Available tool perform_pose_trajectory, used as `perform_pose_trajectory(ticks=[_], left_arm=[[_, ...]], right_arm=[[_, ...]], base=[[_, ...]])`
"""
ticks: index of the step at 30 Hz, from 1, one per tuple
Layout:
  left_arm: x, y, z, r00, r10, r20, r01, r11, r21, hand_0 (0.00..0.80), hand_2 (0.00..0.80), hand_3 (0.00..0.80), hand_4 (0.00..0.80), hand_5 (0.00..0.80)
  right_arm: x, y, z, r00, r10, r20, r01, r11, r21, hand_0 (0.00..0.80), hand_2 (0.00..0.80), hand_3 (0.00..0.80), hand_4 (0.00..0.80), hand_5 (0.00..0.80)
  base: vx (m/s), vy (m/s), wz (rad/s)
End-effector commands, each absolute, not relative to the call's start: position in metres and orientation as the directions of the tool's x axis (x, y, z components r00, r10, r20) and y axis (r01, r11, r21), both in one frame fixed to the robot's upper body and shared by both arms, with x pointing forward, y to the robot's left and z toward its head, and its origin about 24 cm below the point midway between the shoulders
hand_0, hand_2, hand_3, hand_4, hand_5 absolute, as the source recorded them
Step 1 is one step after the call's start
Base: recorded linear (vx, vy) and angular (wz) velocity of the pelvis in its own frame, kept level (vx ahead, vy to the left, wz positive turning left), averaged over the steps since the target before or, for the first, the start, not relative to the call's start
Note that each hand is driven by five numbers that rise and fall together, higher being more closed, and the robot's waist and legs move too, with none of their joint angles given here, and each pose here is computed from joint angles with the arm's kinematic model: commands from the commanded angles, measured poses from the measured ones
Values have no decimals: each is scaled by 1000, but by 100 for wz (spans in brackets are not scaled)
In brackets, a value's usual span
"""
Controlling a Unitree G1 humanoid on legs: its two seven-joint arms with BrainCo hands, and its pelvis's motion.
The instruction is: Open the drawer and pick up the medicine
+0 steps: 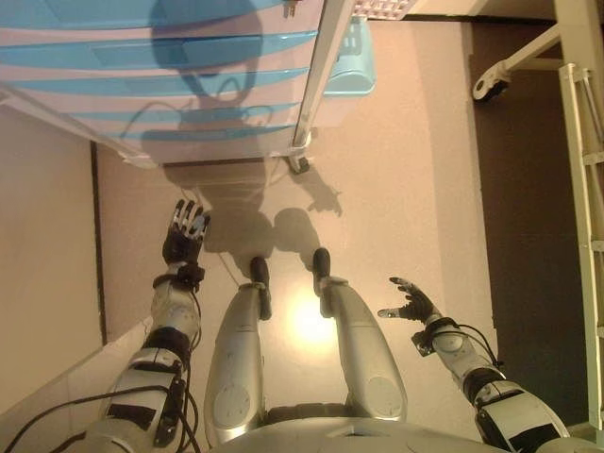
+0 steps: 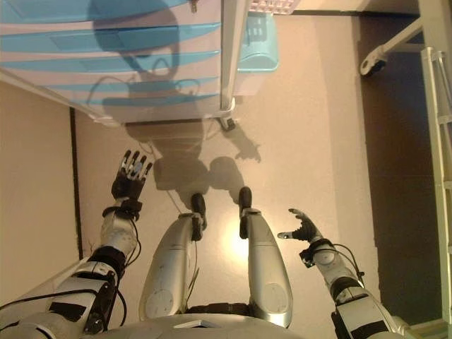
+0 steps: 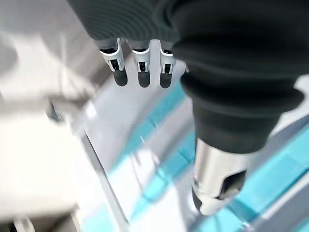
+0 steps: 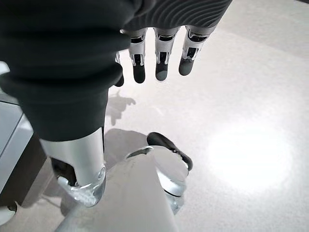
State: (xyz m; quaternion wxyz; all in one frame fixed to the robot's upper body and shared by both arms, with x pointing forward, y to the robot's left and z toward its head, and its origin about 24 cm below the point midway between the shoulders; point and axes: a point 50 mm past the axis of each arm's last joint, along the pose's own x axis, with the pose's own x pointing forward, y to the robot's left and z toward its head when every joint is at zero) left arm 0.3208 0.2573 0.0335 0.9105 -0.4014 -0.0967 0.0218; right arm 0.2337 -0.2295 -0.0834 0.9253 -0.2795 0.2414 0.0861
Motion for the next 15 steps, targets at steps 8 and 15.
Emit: perform_pose_trajectory(ticks=[8, 15], left_arm=[[355, 287, 146, 840, 198, 506, 380, 451, -808, 0, 0, 0, 0, 0], [367, 301, 228, 766, 247, 594, 399, 542, -740, 0, 0, 0, 0, 0]], right_arm=[[220, -238, -85, 868, -3, -496, -254, 857, -449, 0, 0, 0, 0, 0], [217, -239, -88, 860, 1, -510, -279, 839, -468, 0, 0, 0, 0, 0]], base=[[45, -14, -10], [-10, -10, -6]])
